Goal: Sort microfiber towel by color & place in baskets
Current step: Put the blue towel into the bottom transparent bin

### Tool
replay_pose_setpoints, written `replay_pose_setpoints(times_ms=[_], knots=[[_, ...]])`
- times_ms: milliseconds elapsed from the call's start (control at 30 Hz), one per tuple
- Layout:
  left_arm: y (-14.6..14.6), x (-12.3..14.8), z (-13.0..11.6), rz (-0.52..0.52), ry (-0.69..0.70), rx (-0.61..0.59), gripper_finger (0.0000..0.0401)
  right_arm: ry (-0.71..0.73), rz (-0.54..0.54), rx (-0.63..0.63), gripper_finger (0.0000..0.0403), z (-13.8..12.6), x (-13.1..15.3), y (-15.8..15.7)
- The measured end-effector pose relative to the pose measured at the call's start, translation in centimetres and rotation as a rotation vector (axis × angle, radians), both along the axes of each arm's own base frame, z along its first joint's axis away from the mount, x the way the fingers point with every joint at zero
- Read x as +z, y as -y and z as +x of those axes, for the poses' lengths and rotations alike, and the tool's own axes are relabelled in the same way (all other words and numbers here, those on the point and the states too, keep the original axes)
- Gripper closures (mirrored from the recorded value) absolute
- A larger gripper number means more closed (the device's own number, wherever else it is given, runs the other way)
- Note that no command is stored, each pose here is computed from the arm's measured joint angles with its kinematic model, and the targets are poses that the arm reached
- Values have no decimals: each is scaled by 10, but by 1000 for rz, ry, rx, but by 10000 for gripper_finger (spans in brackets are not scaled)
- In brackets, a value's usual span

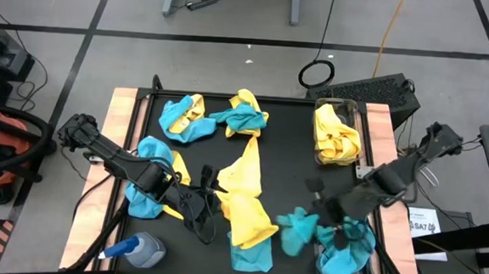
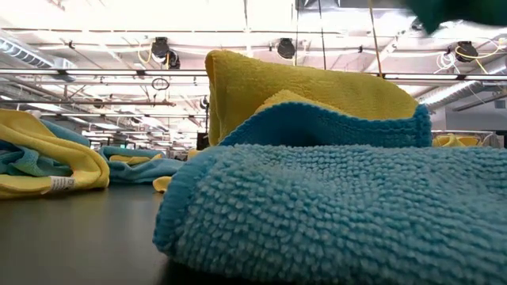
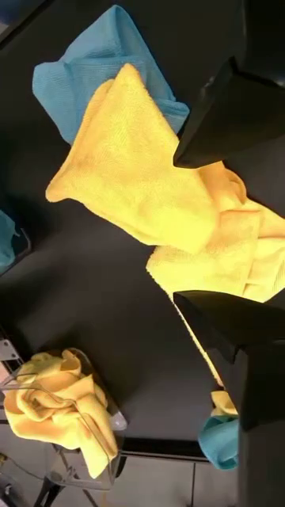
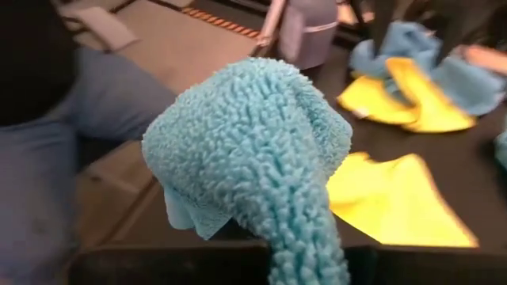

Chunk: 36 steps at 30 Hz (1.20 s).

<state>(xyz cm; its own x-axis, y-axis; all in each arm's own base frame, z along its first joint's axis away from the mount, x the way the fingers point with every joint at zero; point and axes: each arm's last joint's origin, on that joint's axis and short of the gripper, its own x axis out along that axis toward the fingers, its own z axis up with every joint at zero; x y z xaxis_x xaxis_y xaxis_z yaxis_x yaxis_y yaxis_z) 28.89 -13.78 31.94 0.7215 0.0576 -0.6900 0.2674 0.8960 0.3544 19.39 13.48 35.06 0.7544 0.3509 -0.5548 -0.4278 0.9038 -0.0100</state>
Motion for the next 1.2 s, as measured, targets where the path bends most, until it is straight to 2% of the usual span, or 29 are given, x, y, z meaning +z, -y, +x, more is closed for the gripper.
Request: replay_pose_setpoints(times_ms=[100,300,600,733,867,1100,1200], knots=[[0,0,0,-13,-2,14,129,-56,61,26,403,-19,4,0],[-3,-9,0,-13,-20,15,129,-203,117,18,403,-48,3,-2],[-13,-30,6,-38,-12,67,129,-378,94,-1,403,-69,-10,-14],[-19,-35,11,-31,18,60,129,-503,41,-73,403,-74,-24,-20],[-25,-36,20,-4,57,40,129,-564,-4,-102,402,-77,-43,-24],[-41,-23,36,28,208,29,129,-661,-52,-175,402,-82,-88,-23],[-47,-18,41,44,265,25,129,-691,-37,-183,402,-84,-107,-24]])
